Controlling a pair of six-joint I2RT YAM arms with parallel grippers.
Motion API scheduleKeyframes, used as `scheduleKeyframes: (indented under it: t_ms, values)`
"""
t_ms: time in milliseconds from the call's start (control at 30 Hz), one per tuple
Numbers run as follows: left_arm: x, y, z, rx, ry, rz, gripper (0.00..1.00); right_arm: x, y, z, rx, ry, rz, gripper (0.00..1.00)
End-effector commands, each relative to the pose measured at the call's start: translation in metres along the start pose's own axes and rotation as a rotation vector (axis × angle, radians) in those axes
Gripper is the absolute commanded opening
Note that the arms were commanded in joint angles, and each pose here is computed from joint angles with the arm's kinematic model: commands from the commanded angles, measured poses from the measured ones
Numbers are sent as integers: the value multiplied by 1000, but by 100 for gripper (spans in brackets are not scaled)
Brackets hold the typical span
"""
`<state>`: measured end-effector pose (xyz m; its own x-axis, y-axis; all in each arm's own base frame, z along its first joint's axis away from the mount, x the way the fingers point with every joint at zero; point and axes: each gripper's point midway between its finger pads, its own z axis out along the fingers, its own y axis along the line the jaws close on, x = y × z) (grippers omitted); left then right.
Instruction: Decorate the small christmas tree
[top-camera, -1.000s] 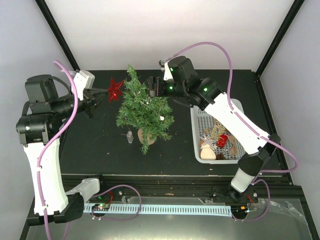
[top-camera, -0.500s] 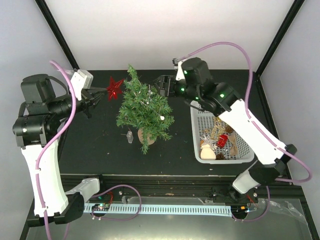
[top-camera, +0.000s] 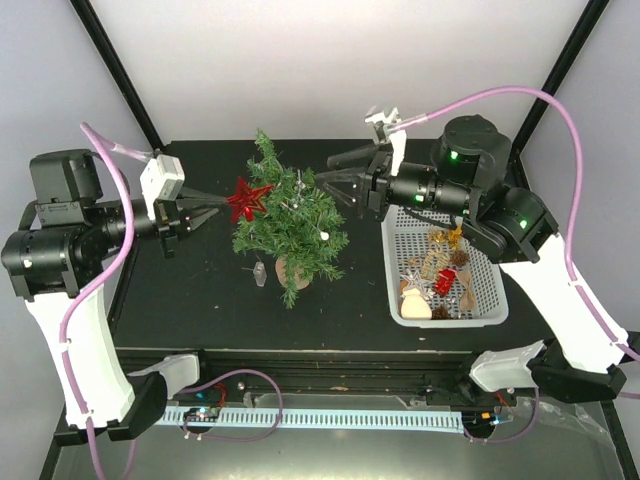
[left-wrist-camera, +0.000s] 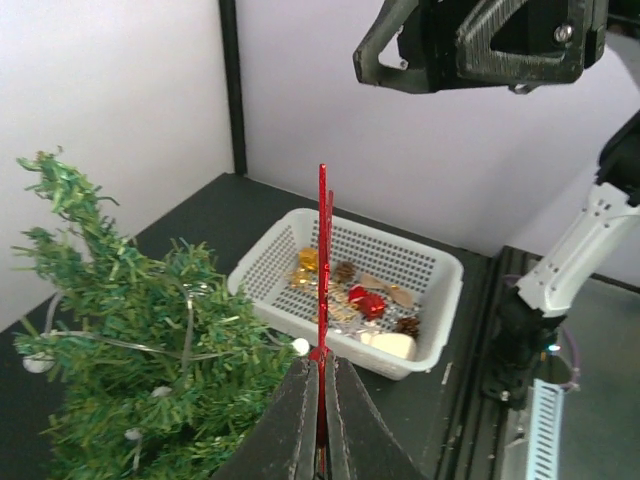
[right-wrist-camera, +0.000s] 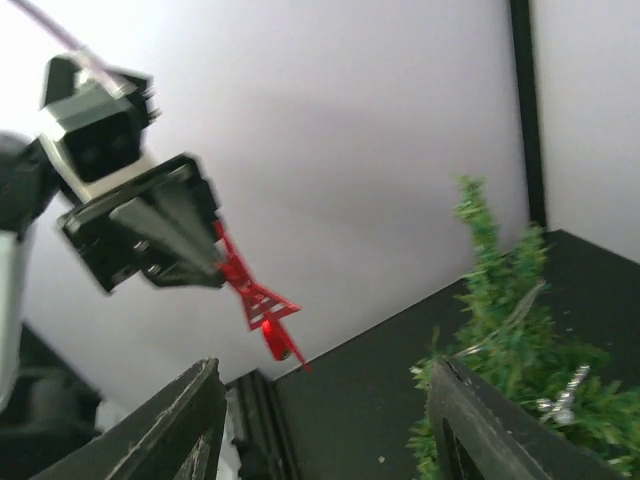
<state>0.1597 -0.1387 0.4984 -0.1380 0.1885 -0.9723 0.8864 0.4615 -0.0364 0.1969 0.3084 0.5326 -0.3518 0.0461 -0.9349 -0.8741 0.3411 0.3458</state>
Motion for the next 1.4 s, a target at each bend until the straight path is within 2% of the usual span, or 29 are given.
scheduleKeyframes:
  t_ms: [0, 133, 333, 733, 1367]
  values:
    - [-5, -24, 1, 144, -43, -47, 2, 24, 30, 3, -184, 121, -51, 57]
    - [-11, -30, 2, 226, -76, -120, 2, 33, 39, 7, -215, 167, -53, 61]
    - [-10, -34, 3, 294, -98, -204, 2, 37, 43, 13, -240, 161, -36, 60]
    - [-4, -40, 4, 316, -92, -228, 1, 41, 64, 33, -324, 192, -6, 54]
    - [0, -43, 5, 324, -87, -252, 2, 32, 74, 48, -366, 172, 20, 37]
